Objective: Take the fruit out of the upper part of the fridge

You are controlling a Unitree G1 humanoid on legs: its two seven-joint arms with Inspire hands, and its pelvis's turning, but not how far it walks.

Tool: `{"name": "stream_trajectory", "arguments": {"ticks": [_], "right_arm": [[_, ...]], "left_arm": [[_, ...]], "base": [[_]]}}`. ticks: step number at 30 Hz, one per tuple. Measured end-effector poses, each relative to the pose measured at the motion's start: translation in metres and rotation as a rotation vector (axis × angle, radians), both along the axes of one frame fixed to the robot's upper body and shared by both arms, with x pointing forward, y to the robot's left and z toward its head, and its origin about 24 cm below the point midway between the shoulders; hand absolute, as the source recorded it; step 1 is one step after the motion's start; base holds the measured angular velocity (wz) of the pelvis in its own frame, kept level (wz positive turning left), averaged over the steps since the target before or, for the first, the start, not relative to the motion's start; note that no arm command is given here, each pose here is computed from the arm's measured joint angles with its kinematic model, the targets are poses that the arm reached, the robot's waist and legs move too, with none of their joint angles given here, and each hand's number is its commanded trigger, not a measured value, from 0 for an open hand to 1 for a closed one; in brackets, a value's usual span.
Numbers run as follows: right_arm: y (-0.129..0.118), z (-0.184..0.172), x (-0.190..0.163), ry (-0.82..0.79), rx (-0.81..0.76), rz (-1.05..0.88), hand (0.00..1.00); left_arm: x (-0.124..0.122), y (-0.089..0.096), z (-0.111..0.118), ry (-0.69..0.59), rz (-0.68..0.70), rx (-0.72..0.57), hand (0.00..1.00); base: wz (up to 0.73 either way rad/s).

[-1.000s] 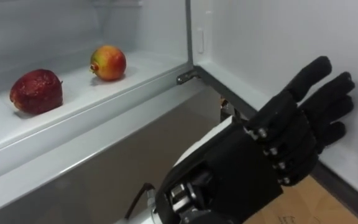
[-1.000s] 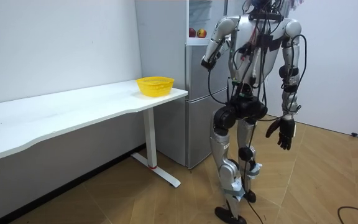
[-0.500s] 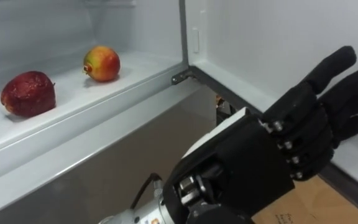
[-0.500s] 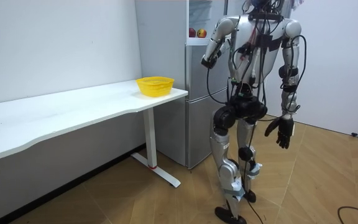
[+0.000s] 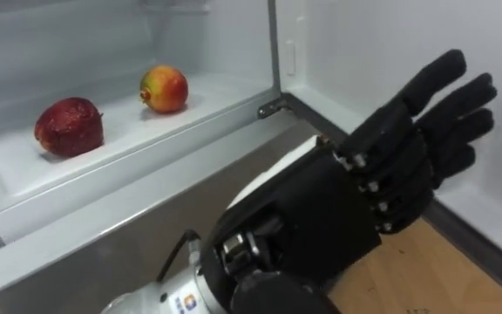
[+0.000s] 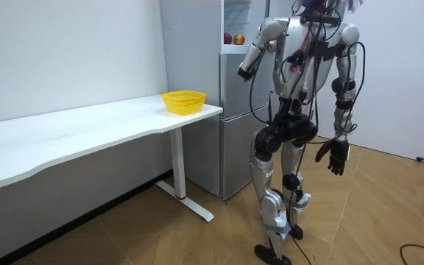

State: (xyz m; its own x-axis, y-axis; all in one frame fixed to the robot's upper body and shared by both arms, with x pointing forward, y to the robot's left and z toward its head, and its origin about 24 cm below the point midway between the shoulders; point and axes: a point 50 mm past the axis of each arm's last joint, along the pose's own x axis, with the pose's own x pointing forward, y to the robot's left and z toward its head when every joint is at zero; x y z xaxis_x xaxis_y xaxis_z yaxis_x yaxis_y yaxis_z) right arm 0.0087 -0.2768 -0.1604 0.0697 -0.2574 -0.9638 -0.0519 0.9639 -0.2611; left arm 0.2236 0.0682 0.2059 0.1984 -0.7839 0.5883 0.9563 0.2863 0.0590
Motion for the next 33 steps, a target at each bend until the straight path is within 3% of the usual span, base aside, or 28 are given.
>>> {"name": "stream_trajectory", "arguments": {"ticks": [6, 11, 18, 23, 26, 30, 33], "right_arm": [[0.0, 0.0, -0.008, 0.016, -0.002, -0.002, 0.0], [0.001, 0.0, -0.002, 0.01, -0.009, 0.08, 0.0], [0.007, -0.002, 0.003, 0.009, -0.02, 0.169, 0.0], [0.008, -0.002, -0.006, 0.015, -0.032, 0.134, 0.0], [0.009, -0.002, -0.015, 0.036, -0.05, 0.135, 0.0], [0.008, -0.002, -0.021, 0.045, -0.08, 0.134, 0.0], [0.006, 0.0, -0.025, 0.04, -0.108, 0.124, 0.0]], "left_arm": [[-0.009, 0.019, 0.019, -0.108, 0.066, -0.051, 0.0], [-0.016, 0.037, 0.029, -0.237, 0.234, -0.016, 0.0], [-0.017, 0.081, 0.033, -0.219, 0.5, -0.084, 0.0], [-0.02, 0.118, 0.03, -0.192, 0.765, -0.136, 0.0], [-0.028, 0.149, 0.026, -0.179, 1.027, -0.153, 0.0], [-0.038, 0.175, 0.024, -0.193, 1.307, -0.131, 0.0], [-0.056, 0.205, 0.018, -0.178, 1.582, -0.128, 0.0]], "base": [[0.28], [0.29], [0.27], [0.28], [0.3], [0.29], [0.16]]}}
